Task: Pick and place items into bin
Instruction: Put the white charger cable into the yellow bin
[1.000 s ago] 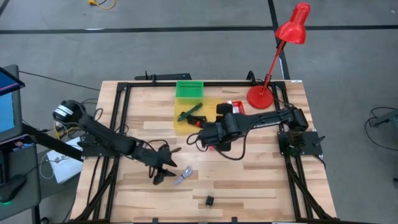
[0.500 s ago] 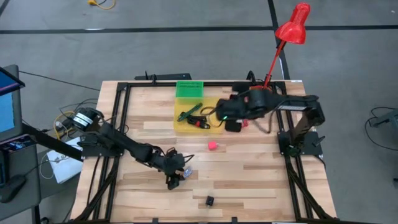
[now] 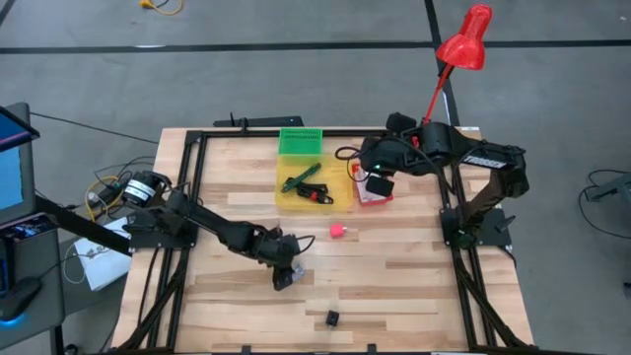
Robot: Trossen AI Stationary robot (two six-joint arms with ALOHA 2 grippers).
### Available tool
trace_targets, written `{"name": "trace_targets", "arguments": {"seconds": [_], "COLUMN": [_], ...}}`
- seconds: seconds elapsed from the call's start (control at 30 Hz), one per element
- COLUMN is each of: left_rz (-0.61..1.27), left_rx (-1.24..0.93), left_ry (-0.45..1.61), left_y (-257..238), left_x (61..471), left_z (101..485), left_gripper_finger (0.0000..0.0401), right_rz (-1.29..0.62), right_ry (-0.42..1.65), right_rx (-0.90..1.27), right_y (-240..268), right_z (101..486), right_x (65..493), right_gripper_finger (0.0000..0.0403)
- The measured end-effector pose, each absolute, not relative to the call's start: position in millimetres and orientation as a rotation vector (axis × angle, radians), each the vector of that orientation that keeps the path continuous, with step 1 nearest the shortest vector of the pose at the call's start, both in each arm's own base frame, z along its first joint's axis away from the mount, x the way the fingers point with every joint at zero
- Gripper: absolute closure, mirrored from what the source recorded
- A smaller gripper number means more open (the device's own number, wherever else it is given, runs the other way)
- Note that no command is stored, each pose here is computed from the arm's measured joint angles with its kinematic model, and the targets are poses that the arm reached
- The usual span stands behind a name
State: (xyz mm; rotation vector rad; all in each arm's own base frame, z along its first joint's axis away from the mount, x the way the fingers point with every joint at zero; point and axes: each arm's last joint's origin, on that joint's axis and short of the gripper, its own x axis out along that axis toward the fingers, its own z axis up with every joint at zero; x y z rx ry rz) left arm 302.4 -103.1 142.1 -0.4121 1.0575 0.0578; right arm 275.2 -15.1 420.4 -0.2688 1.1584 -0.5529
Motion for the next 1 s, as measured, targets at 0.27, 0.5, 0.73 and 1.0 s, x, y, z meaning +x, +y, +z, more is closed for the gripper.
{"name": "trace_targets", "arguments": {"seconds": [0.27, 0.5, 0.73, 1.0], "left_rz": [0.031, 0.012, -0.027, -0.026], "left_rx": [-0.422, -0.435, -0.45, -0.445], "left_ry": [1.094, 1.084, 1.058, 1.059], "left_y": [-105.0, -113.0, -122.6, -125.1], "left_x": [300.5, 299.3, 298.9, 297.7], "left_z": [141.9, 142.8, 145.0, 144.8], "left_gripper_finger": [0.0186, 0.0186, 0.0186, 0.0186], "right_rz": [-0.54, -0.563, -0.606, -0.617], "right_ry": [1.268, 1.402, 1.48, 1.472], "right_rx": [-0.308, -0.319, -0.292, -0.283], "right_y": [-15.4, -27.2, -41.4, -43.9], "right_z": [393.6, 361.0, 342.8, 342.9], "right_x": [279.4, 280.3, 277.6, 278.0], "right_gripper_finger": [0.0301, 0.0301, 0.0301, 0.0301]}}
